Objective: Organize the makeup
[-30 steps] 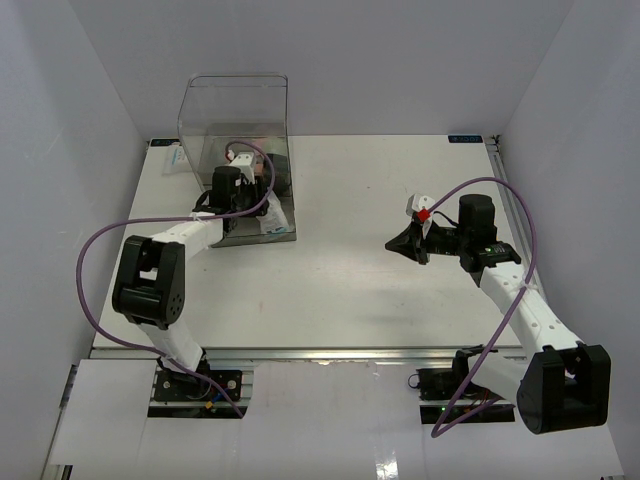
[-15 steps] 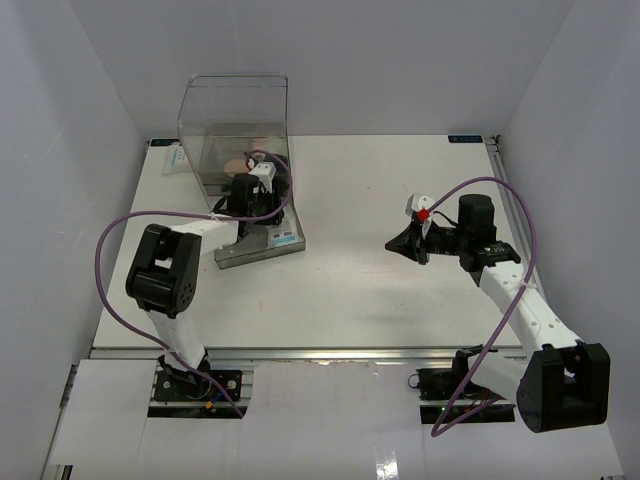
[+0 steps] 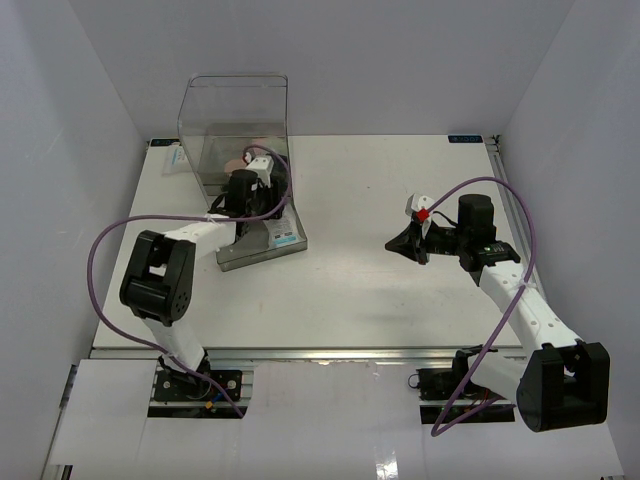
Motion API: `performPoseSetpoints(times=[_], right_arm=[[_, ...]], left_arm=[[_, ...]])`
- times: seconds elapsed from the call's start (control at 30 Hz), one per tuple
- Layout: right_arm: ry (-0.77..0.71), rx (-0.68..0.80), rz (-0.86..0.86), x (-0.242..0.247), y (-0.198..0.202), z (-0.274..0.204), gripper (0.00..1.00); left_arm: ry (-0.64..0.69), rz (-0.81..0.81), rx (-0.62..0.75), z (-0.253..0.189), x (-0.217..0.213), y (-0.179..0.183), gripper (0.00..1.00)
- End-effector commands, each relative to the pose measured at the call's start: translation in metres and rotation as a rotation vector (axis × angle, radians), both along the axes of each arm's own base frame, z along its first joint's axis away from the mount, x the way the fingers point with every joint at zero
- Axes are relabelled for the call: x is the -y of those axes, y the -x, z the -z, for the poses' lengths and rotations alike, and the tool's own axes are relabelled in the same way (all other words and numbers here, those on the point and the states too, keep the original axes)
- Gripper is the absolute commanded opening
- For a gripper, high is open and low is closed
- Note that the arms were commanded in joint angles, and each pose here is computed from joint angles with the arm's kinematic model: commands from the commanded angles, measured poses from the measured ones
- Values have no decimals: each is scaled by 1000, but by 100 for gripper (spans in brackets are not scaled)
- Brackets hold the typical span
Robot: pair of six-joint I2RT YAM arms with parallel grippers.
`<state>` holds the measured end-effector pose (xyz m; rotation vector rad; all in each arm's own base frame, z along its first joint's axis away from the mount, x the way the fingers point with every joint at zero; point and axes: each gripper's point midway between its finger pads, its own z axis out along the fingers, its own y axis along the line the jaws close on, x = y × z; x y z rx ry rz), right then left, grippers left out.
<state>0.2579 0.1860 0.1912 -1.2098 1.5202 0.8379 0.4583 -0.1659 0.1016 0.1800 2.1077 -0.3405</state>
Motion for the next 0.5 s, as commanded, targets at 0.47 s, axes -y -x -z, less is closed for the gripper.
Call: performPoseSetpoints(times=[0.47], right_arm=[[-13,16,-11,0,1,-4,9]], left_arm=[[258,-308,245,-141,-108,63,98]])
